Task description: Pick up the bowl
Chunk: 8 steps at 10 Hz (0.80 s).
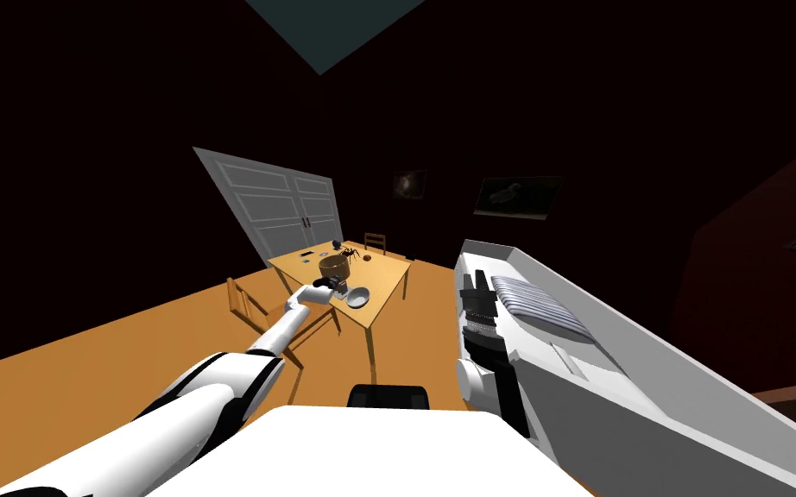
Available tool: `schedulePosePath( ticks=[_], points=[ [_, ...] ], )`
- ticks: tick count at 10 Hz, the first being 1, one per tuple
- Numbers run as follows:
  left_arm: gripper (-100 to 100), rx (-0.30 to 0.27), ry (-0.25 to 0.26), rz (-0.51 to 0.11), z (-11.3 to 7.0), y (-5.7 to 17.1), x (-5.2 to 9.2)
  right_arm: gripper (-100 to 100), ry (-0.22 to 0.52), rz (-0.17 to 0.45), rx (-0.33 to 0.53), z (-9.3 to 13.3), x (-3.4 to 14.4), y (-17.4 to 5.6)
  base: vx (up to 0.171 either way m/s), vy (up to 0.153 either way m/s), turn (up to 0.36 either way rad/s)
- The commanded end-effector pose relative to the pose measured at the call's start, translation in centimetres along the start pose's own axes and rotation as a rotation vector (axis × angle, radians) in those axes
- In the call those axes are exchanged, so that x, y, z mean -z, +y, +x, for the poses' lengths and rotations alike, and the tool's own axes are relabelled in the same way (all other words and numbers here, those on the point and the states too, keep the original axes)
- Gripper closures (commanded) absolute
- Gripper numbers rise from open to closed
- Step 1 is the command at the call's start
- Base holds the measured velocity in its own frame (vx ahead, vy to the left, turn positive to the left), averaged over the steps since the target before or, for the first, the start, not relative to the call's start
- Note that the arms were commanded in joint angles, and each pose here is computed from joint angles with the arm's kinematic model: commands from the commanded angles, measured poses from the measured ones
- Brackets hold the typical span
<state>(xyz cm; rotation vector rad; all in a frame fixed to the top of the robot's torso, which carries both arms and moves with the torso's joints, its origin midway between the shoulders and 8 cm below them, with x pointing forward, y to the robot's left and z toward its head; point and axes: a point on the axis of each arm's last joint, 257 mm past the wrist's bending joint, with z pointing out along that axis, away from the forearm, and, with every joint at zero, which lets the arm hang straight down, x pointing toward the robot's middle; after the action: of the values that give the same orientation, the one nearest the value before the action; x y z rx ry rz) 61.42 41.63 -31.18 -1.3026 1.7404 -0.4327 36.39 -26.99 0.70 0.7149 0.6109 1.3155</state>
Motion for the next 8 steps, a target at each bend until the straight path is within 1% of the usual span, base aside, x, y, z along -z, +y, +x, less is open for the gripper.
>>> schedulePosePath(
  ticks=[1,2,3,4,5,6,7,8],
  points=[
    [-100,0.016,0.013,-0.058,0.0,1.0,-0.4,0,0.0,0.0,0.0,0.0,0.0,0.0,0.016,-0.021,-0.094],
    [-100,0.018,0.015,-0.084,0.1,2.2,-0.6,0,0.0,0.0,0.0,0.0,0.0,0.0,0.013,-0.017,-0.05],
    [-100,0.032,0.027,-0.12,0.2,2.5,-0.7,0,0.0,0.0,0.0,0.0,0.0,0.0,0.016,-0.028,-0.088],
    [-100,0.034,0.029,-0.146,0.3,3.8,-0.9,0,0.0,0.0,0.0,0.0,0.0,0.0,0.014,-0.019,-0.041],
    [-100,0.049,0.041,-0.176,0.4,3.9,-0.9,0,0.0,0.0,0.0,0.0,0.0,0.0,0.02,-0.021,-0.066],
    [-100,0.051,0.044,-0.201,0.5,5.2,-1.0,0,0.0,0.0,0.0,0.0,0.0,0.0,0.016,-0.015,-0.045],
    [-100,0.067,0.057,-0.234,0.8,5.5,-1.0,0,0.0,0.0,0.0,0.0,0.0,0.0,0.018,-0.023,-0.076],
    [-100,0.07,0.06,-0.264,1.0,7.0,-1.0,0,0.0,0.0,0.0,0.0,0.0,0.0,0.017,-0.019,-0.045]
  ],
)
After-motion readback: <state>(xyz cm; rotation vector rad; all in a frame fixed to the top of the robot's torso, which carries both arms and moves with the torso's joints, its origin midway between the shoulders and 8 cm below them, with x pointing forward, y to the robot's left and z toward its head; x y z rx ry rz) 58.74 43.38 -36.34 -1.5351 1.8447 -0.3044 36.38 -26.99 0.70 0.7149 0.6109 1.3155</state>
